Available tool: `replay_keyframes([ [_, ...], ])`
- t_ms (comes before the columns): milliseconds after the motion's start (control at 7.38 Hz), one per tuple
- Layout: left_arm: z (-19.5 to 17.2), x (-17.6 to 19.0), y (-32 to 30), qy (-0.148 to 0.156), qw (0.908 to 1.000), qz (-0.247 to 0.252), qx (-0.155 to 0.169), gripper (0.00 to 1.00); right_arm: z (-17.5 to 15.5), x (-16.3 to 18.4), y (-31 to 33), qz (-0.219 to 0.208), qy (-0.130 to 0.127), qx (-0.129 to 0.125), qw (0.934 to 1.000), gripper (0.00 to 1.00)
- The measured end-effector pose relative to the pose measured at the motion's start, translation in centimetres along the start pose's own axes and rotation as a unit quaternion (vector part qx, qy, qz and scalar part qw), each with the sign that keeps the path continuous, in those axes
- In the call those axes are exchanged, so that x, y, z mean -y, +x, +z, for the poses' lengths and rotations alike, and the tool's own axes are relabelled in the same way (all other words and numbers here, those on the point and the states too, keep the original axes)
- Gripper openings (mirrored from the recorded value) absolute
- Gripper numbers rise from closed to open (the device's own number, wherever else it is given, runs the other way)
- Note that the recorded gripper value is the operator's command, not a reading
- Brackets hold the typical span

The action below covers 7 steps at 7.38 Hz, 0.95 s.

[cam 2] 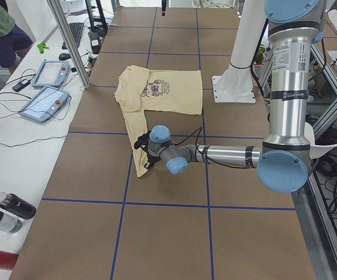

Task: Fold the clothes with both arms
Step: 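Carry the sleeve across the shirt body with the left gripper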

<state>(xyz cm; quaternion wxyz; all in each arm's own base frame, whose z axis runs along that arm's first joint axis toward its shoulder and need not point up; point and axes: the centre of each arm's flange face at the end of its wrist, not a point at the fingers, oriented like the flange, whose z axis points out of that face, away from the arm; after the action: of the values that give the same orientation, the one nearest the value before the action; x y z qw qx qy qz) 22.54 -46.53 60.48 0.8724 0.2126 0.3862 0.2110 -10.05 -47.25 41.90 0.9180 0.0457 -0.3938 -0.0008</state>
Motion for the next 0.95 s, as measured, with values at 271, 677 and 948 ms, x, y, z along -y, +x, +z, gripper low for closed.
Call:
replay_keyframes([
  [271,-3.8,7.1,5.0,-0.004,1.0,-0.004,0.0,0.0,0.0,0.0,0.0,0.0,0.0,0.0,1.0,1.0],
  [677,-12.1,23.7,17.7,-0.034,0.9987,-0.037,0.007,0.0,0.0,0.1,-0.1,0.0,0.0,0.001,1.0,1.0],
  [948,-14.3,31.7,29.1,-0.051,0.9945,-0.091,-0.014,0.0,-0.1,0.2,-0.2,0.0,0.001,0.002,1.0,1.0],
])
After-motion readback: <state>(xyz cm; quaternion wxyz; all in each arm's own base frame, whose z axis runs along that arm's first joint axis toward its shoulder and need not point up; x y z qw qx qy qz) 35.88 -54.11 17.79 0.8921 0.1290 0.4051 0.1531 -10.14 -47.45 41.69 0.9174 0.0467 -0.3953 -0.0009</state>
